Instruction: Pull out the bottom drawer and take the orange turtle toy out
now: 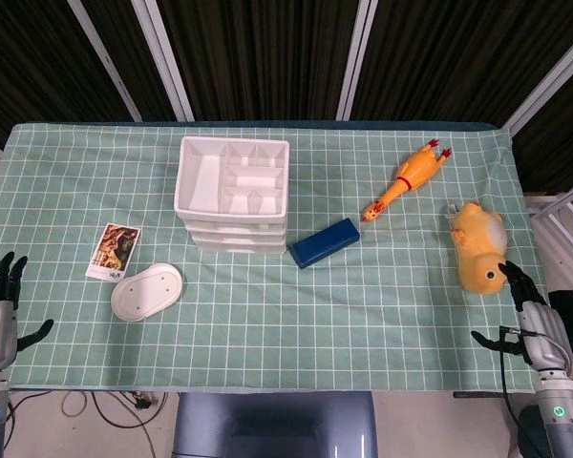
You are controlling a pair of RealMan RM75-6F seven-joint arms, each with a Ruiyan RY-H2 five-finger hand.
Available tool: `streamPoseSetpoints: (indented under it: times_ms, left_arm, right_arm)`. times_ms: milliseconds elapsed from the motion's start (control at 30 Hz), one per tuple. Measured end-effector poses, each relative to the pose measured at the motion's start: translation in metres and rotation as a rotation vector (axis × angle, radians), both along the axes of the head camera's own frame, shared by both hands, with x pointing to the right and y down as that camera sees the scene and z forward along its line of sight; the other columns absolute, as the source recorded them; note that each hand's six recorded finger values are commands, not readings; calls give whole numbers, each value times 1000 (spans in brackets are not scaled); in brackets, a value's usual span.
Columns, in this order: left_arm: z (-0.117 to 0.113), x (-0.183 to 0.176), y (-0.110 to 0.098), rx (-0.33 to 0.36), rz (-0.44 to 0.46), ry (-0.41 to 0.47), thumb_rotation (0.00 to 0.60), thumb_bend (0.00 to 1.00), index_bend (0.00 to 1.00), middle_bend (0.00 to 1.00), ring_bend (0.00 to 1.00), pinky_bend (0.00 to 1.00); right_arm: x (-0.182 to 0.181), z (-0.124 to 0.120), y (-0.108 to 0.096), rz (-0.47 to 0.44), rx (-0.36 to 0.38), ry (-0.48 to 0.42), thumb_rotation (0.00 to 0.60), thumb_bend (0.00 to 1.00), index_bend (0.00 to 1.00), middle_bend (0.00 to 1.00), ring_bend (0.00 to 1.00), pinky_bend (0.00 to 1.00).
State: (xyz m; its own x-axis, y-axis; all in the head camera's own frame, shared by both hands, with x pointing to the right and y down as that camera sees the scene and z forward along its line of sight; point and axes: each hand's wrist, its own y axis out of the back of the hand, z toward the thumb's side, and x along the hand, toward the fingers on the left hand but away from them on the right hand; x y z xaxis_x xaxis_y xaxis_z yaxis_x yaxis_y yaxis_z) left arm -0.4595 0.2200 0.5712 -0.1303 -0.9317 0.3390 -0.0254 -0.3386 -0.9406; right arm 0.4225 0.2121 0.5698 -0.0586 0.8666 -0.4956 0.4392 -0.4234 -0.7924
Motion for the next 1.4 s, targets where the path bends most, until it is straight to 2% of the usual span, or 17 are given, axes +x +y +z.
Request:
streamPoseSetpoints:
  times_ms: [800, 867, 900, 967, 1033, 1100, 1133, 1267, 1400]
  left_arm:
    - [-1, 4, -2, -3, -6, 33, 600, 107, 0, 0, 0, 11]
    - [-3, 6, -4, 1, -5, 42, 600, 111, 0, 1, 3, 48]
    - [-4, 8, -6, 5, -3, 50, 600, 123, 0, 25, 37, 126]
    - [-5, 12, -10, 10, 1, 66, 600, 169, 0, 153, 198, 354]
    - [-7, 18, -19, 23, 9, 83, 600, 253, 30, 437, 491, 627]
    - [-9, 25, -30, 46, 18, 104, 600, 323, 71, 643, 676, 756]
    - [-10, 29, -35, 54, 20, 119, 600, 360, 89, 727, 752, 810]
    - [-4, 52, -54, 43, 11, 213, 600, 463, 127, 911, 931, 963]
    - [12, 84, -64, -30, 0, 341, 600, 525, 131, 986, 998, 1000]
  right_arm:
    - [-1, -2, 1, 6, 0, -1, 600, 99, 0, 0, 0, 185]
    - [-1, -2, 1, 4, 3, -1, 600, 99, 0, 0, 0, 184]
    - [-1, -2, 1, 3, 3, -1, 600, 99, 0, 0, 0, 184]
    - [0, -2, 1, 5, 2, -2, 600, 98, 0, 0, 0, 184]
    - [0, -2, 1, 7, 1, -3, 600, 98, 0, 0, 0, 185]
    - [0, -2, 1, 7, 0, -4, 600, 99, 0, 0, 0, 185]
    - [0, -2, 1, 7, 0, -4, 600, 99, 0, 0, 0, 185]
    - [0, -2, 1, 6, -2, -4, 600, 99, 0, 0, 0, 185]
    - [0, -1, 1, 9, -3, -5, 600, 99, 0, 0, 0, 185]
